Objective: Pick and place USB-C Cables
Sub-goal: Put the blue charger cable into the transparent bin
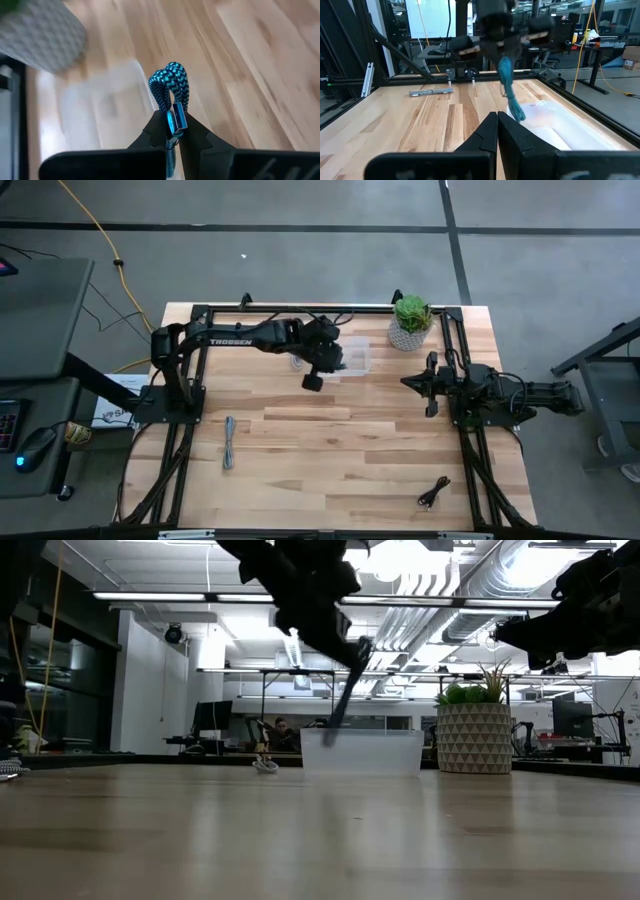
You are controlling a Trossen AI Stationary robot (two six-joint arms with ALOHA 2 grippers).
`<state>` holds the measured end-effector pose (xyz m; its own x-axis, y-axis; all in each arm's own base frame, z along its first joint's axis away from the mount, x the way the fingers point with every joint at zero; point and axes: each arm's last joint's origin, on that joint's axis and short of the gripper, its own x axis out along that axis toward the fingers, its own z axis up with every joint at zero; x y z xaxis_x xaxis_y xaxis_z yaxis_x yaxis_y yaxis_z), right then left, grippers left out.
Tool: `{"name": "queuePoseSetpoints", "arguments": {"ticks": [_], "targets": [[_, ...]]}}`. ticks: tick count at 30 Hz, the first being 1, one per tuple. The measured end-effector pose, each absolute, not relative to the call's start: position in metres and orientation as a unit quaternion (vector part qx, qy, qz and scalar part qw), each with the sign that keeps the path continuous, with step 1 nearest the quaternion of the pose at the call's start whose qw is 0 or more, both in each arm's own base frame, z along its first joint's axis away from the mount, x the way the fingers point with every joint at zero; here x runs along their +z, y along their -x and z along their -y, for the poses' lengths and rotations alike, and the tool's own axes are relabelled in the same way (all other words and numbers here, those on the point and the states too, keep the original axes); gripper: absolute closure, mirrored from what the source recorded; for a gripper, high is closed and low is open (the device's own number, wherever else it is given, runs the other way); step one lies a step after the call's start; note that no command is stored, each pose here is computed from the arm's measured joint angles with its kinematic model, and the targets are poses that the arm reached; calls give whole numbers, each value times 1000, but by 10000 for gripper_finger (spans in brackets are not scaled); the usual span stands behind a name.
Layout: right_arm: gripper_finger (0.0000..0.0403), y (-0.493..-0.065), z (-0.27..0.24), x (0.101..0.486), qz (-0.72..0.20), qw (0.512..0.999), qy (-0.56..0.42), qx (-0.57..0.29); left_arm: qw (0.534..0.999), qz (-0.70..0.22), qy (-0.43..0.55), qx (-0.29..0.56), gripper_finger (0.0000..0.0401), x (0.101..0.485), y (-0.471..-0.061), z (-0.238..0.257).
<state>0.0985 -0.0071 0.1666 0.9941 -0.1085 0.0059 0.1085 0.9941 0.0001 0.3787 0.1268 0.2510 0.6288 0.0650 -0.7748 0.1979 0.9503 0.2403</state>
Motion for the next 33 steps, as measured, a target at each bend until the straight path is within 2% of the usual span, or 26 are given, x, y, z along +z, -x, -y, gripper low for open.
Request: {"name": "queuePoseSetpoints", "arguments": {"ticks": [10,16,25,33], "targets": [[402,-99,7,167,3,999,0,-55,874,-432,-220,28,401,234,-402,-144],[402,-99,7,166,2,999,0,-55,840,-484,-245,30,401,219,-413,-151],[402,-99,7,166,3,999,0,-55,831,-496,-252,23,401,209,-420,-153],[402,-99,7,167,3,999,0,-54,828,-501,-251,18,363,208,-420,-148]]}}
